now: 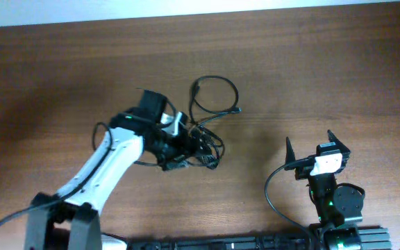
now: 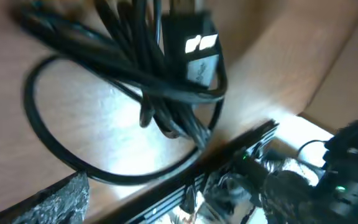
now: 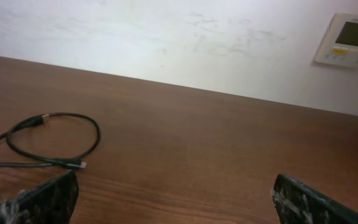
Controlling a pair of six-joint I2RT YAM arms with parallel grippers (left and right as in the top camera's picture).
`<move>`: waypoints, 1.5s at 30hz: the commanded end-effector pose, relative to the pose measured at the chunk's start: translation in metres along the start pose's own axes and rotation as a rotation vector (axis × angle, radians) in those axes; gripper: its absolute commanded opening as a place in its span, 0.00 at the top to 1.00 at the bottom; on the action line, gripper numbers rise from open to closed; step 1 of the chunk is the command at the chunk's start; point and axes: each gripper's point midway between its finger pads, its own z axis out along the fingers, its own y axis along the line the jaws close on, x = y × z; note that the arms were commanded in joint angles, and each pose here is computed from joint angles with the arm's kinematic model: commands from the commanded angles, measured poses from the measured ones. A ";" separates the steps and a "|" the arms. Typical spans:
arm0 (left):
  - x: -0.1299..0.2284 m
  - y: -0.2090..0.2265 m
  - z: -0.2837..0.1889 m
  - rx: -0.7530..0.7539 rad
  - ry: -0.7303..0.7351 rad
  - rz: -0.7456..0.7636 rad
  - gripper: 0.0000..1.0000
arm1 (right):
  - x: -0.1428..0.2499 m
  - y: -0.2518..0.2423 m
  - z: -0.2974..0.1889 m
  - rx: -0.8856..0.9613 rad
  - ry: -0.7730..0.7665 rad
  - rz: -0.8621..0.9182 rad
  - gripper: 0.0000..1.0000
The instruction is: Untangle cables
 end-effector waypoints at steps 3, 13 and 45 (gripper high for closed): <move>-0.035 0.024 0.018 -0.193 -0.140 -0.004 0.16 | 0.020 0.011 -0.003 -0.050 0.173 0.250 0.02; -0.081 0.009 0.021 -0.181 -0.284 0.316 1.00 | -0.050 0.076 -0.007 -0.477 0.536 0.385 0.02; -0.094 0.039 -0.006 -0.163 -0.299 0.188 0.95 | 0.078 0.219 0.054 -0.719 0.942 0.413 0.55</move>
